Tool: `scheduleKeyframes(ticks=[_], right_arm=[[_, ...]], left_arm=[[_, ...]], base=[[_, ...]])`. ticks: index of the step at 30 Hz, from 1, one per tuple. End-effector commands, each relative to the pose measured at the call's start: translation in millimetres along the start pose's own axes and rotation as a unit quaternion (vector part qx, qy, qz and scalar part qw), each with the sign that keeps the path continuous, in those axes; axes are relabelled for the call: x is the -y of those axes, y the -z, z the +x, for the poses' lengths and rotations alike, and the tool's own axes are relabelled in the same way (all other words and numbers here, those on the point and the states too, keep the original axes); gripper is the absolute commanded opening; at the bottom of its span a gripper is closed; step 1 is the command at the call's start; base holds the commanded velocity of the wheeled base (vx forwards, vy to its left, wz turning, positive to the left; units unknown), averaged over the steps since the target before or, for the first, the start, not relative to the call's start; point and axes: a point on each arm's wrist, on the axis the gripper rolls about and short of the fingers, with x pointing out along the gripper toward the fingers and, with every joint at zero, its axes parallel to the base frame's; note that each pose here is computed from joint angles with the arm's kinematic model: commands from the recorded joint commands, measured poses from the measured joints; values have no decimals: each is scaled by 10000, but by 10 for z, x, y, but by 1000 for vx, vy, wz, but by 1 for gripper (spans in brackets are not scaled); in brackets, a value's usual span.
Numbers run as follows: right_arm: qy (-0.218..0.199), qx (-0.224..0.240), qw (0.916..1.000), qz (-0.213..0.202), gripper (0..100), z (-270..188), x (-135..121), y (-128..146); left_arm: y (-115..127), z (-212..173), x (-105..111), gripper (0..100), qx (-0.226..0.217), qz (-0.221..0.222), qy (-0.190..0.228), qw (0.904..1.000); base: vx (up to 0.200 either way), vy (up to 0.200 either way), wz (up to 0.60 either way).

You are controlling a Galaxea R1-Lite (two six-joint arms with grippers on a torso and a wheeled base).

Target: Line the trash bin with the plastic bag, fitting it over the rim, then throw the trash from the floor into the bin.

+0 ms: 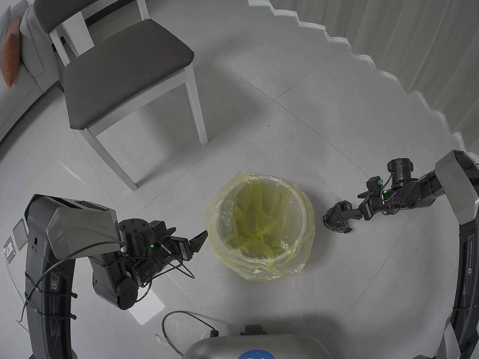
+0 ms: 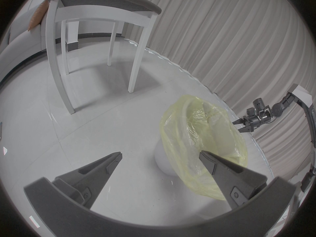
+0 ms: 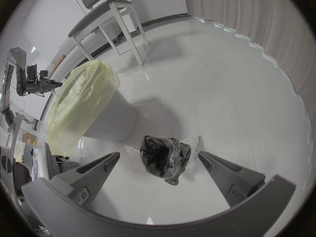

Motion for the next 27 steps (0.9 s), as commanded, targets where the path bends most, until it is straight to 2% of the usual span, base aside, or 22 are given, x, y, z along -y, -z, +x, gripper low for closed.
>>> scheduleKeyframes(ticks=[1, 11, 12, 19, 23, 25, 26, 27], right_arm=[[-186, -250, 9995, 66, 100, 365, 23, 153], [-305, -374, 9988, 96, 100, 680, 42, 295], [-305, -374, 9988, 96, 0, 680, 42, 295], [-274, -398, 9988, 128, 0, 656, 72, 324], [-132, -162, 9996, -209, 0, 239, 64, -41], [-34, 47, 9991, -425, 0, -16, 16, -311], [-34, 47, 9991, -425, 0, -16, 16, -311], [71, 287, 9975, -645, 0, -305, -65, -594]], left_arm=[[24, -25, -17, 100, 5, -6, -22, 10000], [3, -33, -22, 100, 98, -5, -18, 10000], [3, -33, -22, 100, 98, -5, -18, 10000], [35, -23, -48, 100, 66, -16, -47, 10000], [42, -17, -90, 100, 101, -27, -93, 9999], [42, -17, -90, 100, 101, -27, -93, 9999], [42, -17, -90, 100, 101, -27, -93, 9999], [34, -16, -89, 100, 116, -24, -90, 9999]], base=[[0, 0, 0], [0, 0, 0], [0, 0, 0], [0, 0, 0], [0, 0, 0], [0, 0, 0], [0, 0, 0], [0, 0, 0]])
